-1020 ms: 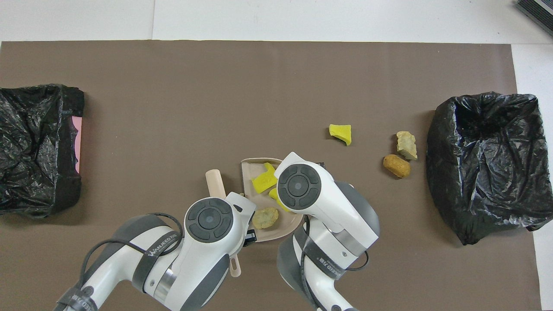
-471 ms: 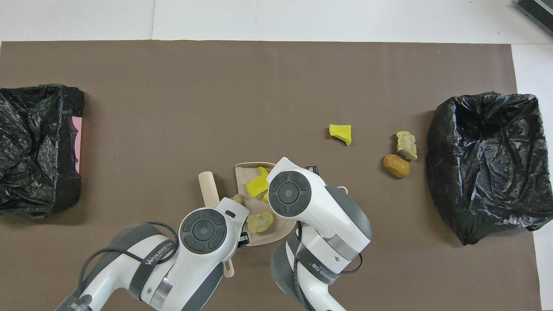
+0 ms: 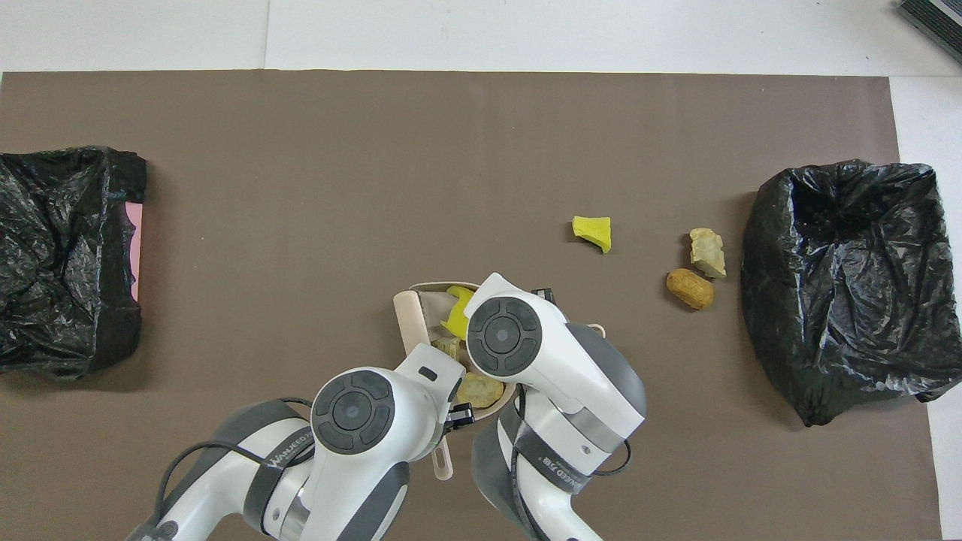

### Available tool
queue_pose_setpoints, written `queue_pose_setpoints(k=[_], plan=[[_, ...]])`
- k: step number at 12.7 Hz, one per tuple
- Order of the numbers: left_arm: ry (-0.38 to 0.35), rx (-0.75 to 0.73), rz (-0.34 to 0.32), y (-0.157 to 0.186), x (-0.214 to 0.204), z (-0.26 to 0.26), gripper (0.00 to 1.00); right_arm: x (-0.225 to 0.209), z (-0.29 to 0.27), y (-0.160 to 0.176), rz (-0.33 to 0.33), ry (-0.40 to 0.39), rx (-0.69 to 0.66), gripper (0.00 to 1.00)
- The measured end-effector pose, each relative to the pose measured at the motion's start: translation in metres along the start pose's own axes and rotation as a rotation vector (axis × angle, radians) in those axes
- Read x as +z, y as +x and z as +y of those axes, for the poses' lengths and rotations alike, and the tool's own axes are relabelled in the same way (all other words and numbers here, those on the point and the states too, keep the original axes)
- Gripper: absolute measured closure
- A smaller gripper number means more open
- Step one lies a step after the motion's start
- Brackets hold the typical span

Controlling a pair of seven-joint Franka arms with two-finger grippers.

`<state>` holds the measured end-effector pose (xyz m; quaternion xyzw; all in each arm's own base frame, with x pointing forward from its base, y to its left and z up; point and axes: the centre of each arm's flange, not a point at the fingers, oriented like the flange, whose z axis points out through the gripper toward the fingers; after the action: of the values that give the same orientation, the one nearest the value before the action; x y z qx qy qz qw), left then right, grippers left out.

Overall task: Sweep and dump trash in bin
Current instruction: 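Sweep the remaining sponge and rocks into the dustpan with the left gripper, then carry the loaded dustpan to the black bag with the right gripper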

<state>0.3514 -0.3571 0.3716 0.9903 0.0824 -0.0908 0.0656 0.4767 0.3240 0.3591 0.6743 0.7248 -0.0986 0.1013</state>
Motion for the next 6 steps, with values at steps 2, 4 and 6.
queue_pose_setpoints(k=[2,4,6], plan=[[-0.027,0.006,-0.006,0.007,-0.008,0.013,0.73,0.001,0.002,-0.003,0.0,0.001,0.006,0.69],[0.002,0.006,-0.05,0.008,-0.008,0.011,0.73,0.003,0.007,-0.012,0.0,0.006,0.024,0.69],[0.035,0.003,-0.085,0.012,-0.017,-0.002,0.73,0.004,0.015,-0.025,0.002,0.009,0.05,0.69]])
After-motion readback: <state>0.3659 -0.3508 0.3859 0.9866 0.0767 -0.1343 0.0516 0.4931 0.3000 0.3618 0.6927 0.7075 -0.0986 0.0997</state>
